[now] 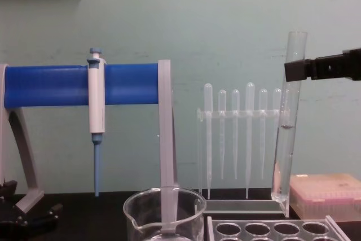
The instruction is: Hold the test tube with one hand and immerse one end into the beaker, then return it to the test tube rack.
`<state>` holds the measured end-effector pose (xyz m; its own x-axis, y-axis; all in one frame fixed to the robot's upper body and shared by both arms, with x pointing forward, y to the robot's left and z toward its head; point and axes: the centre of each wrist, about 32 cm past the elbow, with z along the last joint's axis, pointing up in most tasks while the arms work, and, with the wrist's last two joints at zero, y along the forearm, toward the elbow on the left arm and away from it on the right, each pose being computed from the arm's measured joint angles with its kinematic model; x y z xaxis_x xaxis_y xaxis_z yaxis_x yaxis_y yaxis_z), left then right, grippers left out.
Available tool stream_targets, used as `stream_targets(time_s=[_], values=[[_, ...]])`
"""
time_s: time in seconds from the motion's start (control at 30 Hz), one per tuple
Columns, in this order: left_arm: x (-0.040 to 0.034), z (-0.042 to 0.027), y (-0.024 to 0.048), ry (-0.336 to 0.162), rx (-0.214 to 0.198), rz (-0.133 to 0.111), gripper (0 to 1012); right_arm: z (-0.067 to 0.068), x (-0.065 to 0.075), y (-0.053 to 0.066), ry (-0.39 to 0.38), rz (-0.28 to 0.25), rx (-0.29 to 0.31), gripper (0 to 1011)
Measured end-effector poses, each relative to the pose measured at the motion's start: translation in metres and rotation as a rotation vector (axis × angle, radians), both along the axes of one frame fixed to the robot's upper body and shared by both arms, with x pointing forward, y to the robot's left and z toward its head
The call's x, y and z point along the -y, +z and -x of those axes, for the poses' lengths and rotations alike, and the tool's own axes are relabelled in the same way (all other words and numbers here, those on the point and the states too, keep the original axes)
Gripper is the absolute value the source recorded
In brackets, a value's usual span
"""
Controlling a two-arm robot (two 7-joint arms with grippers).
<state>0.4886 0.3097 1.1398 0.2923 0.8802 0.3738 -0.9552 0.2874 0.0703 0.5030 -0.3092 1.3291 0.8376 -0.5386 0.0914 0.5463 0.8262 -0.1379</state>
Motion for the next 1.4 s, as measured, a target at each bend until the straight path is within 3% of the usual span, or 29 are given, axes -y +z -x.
stream_targets(time_s=[1.0, 1.17, 1.4], values=[[0.0, 0.0, 0.0, 0.0, 0.0, 0.0, 1000, -0.001, -0.001, 0.002, 0.007, 0.0, 0.004, 221], [0.0, 0.0, 0.0, 0.0, 0.0, 0.0, 1000, -0.003, -0.012, 0.016, 0.057, -0.007, 0.033, 218], [0.0, 0.0, 0.0, 0.0, 0.0, 0.0, 1000, -0.012, -0.039, 0.03, 0.142, -0.011, 0.046, 221]])
